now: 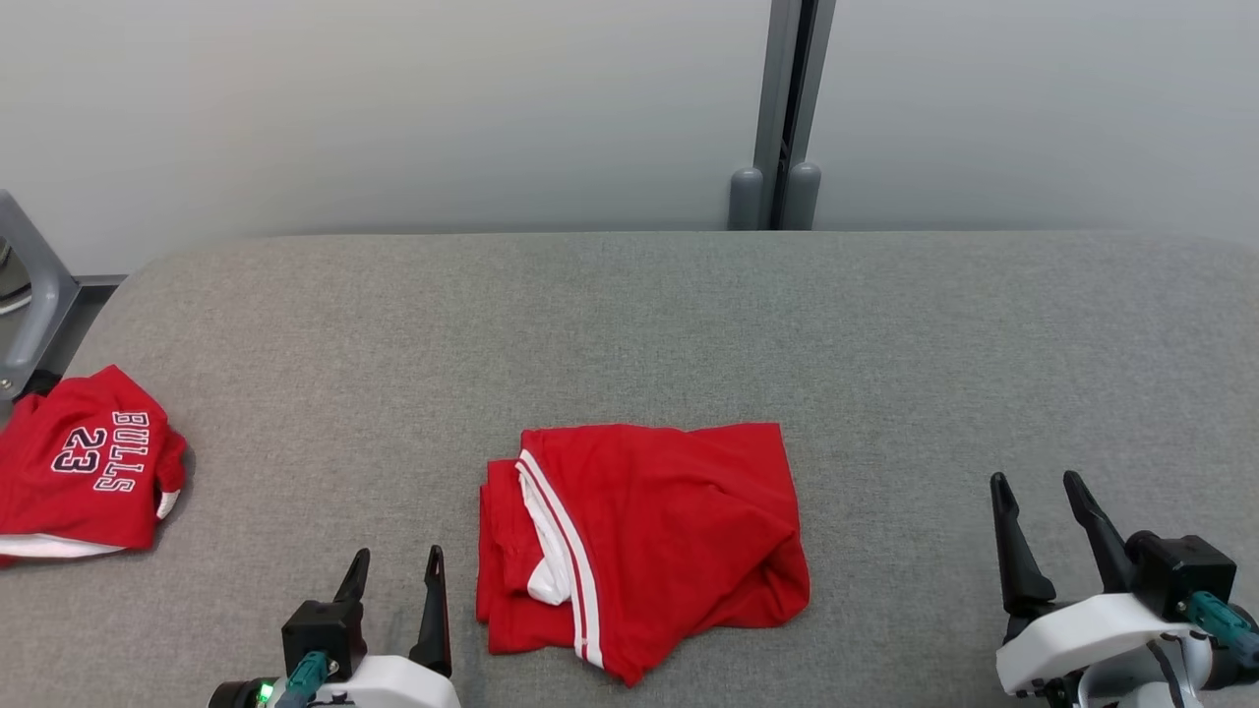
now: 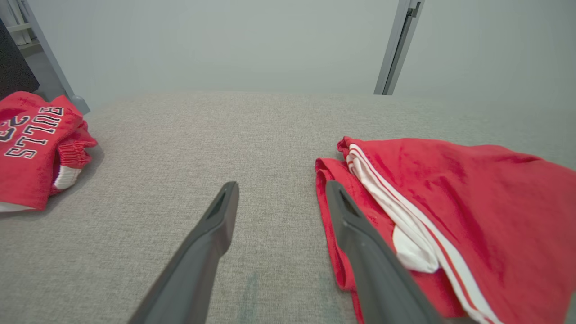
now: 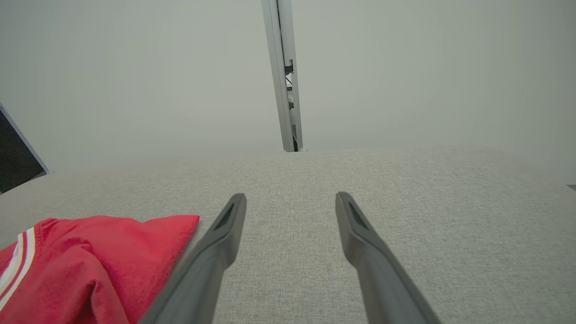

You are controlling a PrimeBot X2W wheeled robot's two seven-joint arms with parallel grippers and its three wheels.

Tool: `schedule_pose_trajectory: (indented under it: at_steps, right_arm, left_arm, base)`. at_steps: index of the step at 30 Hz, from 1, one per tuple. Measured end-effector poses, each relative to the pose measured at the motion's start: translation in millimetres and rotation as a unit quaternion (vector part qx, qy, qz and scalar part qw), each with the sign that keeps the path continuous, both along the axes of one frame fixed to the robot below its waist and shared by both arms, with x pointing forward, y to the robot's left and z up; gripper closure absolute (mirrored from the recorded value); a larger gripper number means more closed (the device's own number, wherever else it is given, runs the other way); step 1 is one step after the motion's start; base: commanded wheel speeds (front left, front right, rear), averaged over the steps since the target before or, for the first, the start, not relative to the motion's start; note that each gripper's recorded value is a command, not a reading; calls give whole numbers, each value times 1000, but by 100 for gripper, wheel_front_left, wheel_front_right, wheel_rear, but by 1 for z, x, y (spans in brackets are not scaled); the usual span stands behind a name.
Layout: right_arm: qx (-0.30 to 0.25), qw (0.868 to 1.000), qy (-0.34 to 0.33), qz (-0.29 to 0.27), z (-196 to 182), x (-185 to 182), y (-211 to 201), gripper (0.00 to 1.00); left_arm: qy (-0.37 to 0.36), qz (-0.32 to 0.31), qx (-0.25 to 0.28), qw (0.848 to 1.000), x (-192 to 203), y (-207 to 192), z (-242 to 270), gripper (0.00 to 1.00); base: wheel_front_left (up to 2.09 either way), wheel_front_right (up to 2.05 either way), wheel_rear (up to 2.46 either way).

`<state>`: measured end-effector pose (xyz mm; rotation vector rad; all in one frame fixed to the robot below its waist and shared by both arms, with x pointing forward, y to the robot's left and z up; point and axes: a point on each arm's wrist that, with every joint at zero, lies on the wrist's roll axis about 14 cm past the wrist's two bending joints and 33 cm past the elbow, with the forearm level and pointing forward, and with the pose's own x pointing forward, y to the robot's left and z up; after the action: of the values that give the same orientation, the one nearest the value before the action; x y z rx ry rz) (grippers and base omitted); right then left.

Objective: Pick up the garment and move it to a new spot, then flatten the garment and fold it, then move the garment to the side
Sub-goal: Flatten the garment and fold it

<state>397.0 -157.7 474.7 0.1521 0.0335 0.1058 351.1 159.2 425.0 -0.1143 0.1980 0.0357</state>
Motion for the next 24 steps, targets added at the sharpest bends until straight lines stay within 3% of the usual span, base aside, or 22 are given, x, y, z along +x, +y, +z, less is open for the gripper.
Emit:
schedule_pose_trajectory:
  at_steps: [14,19,24]
  right_arm:
    - [5,1000,9,-4,-6,-11,-3,0]
    - [-19,997,2,72,-4,-11,44,0]
    - [-49,977,-7,206,-5,-26,126,0]
  left_arm:
    - [-5,4,-1,1000,-4,3,2,0]
    - [2,9,-1,1000,-7,6,-2,0]
    - [13,16,-5,1000,-12,10,-8,0]
  base:
    - [0,0,0]
    - [0,0,0]
    - [0,0,0]
